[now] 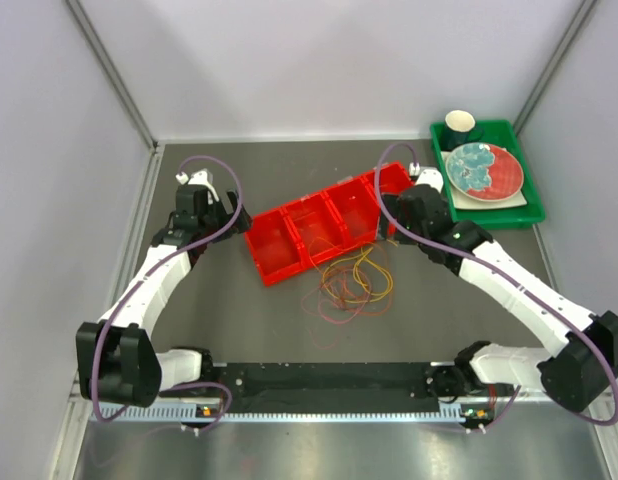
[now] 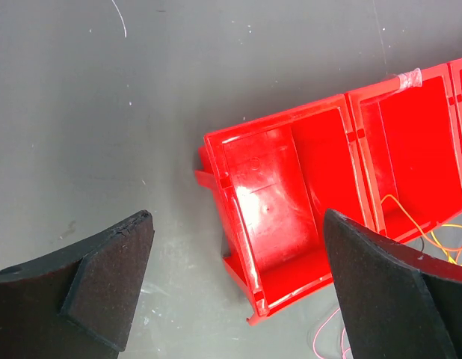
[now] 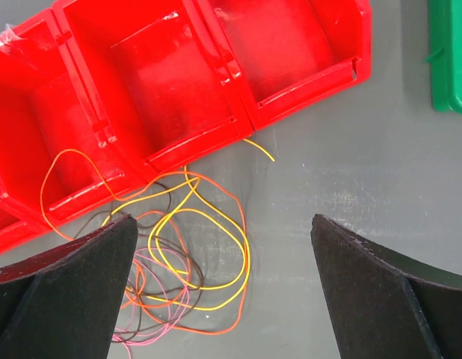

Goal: Untangle the cables

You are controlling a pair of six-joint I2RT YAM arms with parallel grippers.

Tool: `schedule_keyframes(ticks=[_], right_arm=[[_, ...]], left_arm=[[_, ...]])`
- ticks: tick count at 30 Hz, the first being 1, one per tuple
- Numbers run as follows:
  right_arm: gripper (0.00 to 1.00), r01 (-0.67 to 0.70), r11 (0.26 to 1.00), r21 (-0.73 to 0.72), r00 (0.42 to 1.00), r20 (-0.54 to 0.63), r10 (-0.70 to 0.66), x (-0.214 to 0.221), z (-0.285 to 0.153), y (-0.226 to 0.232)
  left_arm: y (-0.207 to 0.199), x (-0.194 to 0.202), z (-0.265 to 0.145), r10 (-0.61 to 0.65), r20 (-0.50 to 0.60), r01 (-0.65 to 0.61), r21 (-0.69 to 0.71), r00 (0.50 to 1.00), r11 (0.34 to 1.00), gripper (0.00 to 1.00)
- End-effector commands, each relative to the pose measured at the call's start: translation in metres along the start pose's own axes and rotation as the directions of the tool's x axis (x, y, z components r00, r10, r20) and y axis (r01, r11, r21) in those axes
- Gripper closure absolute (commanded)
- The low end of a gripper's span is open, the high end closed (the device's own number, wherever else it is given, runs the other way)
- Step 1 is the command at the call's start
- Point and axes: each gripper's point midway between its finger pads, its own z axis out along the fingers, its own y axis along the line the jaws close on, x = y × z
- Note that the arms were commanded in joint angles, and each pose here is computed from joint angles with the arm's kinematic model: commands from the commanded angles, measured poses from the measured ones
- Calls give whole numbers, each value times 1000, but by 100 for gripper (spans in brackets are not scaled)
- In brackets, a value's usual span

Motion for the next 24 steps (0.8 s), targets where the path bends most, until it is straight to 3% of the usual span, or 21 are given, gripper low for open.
schedule_keyframes(ticks=[1, 20, 24], right_arm=[[1, -2, 999, -43, 998, 61, 4, -11, -8, 7], [1, -5, 999, -36, 999, 51, 6, -7, -6, 5], [1, -18, 997, -73, 1000, 14, 19, 6, -6, 10]], left_arm=[[-5, -11, -7, 20, 45, -21, 20, 999, 1000, 1], [-7, -8, -8, 4, 40, -5, 34, 999, 999, 1], [-17, 4, -6, 29, -19, -27, 85, 999, 996, 1]])
